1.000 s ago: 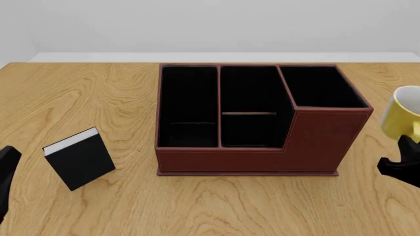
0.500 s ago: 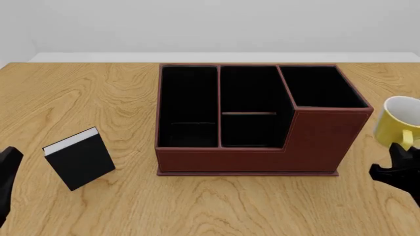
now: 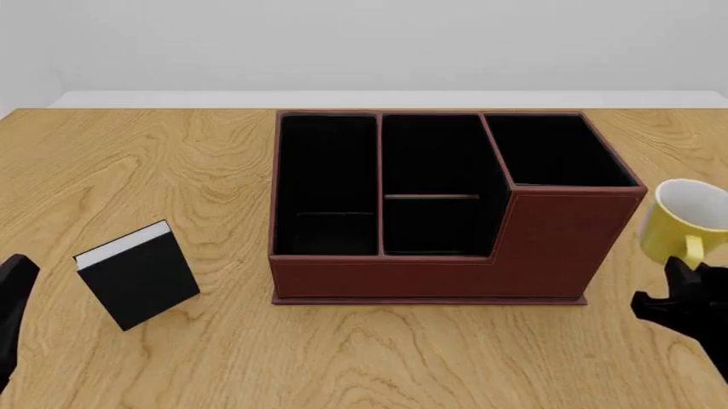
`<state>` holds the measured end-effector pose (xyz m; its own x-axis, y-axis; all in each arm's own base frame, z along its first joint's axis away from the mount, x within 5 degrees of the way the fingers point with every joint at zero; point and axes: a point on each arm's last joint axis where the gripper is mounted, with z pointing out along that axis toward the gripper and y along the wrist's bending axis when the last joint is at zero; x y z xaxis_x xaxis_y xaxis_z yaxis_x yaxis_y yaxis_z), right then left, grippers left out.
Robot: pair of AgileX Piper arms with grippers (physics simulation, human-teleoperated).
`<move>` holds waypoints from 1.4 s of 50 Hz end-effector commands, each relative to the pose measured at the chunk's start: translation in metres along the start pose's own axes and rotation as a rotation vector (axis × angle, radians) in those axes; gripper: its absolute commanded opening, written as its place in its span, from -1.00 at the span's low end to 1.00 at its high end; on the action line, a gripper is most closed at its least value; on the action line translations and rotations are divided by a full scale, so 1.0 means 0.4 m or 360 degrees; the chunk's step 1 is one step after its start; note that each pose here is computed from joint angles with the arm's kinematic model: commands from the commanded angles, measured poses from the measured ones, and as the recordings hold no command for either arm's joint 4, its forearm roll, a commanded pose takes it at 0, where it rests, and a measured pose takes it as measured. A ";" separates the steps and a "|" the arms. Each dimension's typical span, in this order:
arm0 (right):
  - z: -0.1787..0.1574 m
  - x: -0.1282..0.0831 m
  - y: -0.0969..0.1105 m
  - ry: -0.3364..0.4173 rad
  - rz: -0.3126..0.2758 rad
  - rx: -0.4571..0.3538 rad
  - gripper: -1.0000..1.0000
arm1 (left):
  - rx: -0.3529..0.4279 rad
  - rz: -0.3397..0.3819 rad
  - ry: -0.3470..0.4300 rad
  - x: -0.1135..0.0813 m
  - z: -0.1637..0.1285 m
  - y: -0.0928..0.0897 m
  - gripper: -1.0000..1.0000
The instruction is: Pick up the yellow and white mug and place it to the right of the caddy.
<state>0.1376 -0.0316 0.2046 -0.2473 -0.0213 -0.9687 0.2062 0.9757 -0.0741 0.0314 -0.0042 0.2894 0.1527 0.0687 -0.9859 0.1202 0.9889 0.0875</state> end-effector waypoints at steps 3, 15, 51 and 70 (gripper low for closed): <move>0.009 0.008 0.000 0.0006 -0.0002 -0.0001 -1.00 | 0.0001 0.0003 -0.0003 -0.003 -0.001 0.000 1.00; 0.024 0.026 0.003 0.0021 -0.0001 -0.0007 -1.00 | -0.0002 -0.0001 0.0003 0.001 0.000 0.000 1.00; 0.075 0.085 -0.002 0.0077 0.0039 0.0026 -1.00 | 0.0006 0.0025 0.0018 0.012 0.003 -0.001 1.00; 0.104 0.117 -0.007 0.0115 0.0065 0.0048 -1.00 | 0.0013 0.0031 0.0018 0.010 0.003 -0.001 1.00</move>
<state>0.1599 -0.0417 0.1557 -0.3046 0.0222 -0.9522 0.2365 0.9702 -0.0531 0.0332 -0.0046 0.2850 0.1432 0.0861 -0.9859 0.1232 0.9869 0.1040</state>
